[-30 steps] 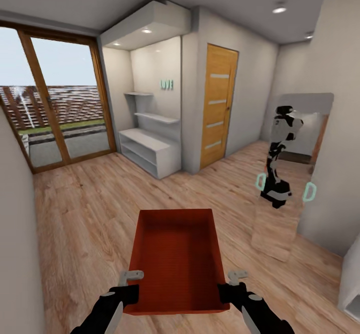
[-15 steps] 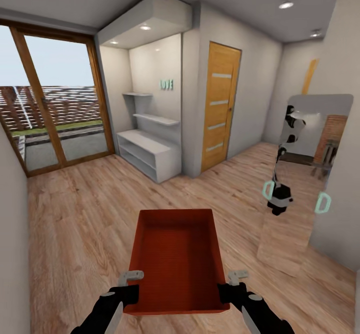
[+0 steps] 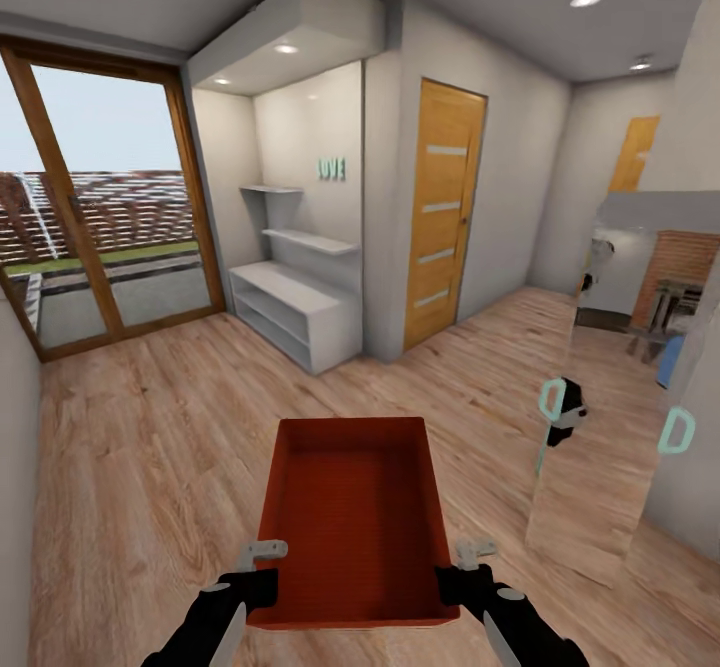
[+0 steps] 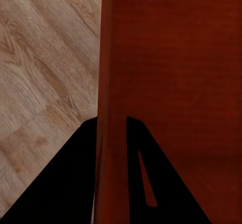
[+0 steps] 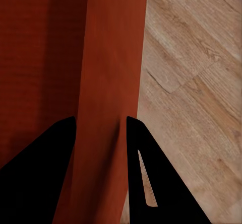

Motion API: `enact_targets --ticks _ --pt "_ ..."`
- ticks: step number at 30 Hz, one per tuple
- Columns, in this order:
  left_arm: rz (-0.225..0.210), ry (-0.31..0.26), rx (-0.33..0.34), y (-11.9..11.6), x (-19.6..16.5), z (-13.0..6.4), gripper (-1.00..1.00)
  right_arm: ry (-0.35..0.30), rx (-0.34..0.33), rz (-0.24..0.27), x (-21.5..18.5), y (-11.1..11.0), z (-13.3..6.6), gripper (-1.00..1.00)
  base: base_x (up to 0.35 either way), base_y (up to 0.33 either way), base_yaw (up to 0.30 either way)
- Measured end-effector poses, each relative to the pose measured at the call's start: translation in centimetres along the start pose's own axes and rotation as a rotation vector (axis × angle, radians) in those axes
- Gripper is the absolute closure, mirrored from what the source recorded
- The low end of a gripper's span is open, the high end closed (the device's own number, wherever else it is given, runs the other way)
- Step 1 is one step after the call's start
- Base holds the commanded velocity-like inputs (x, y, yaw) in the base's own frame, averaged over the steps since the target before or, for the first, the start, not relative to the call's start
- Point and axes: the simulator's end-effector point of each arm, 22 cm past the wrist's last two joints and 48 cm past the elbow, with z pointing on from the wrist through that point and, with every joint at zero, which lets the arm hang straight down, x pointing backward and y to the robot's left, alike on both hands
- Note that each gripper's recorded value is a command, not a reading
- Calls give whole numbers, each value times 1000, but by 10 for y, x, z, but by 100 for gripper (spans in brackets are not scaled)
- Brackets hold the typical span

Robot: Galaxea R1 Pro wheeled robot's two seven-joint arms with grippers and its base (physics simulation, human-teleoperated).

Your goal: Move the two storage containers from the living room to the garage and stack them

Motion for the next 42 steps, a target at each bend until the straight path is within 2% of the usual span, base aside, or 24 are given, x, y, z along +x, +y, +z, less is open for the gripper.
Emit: enact_targets --ticks 9,27,37,42 --pt "0 0 0 0 0 0 100 0 0 0 0 0 0 100 329 12 -212" --pt "0 8 0 0 3 1 100 7 0 1 4 0 0 100 329 1 -15" --pt "1 13 1 0 6 1 100 13 1 2 6 0 0 100 329 17 -239" --pt "1 14 0 0 6 1 100 13 0 2 7 0 0 100 329 106 -55"
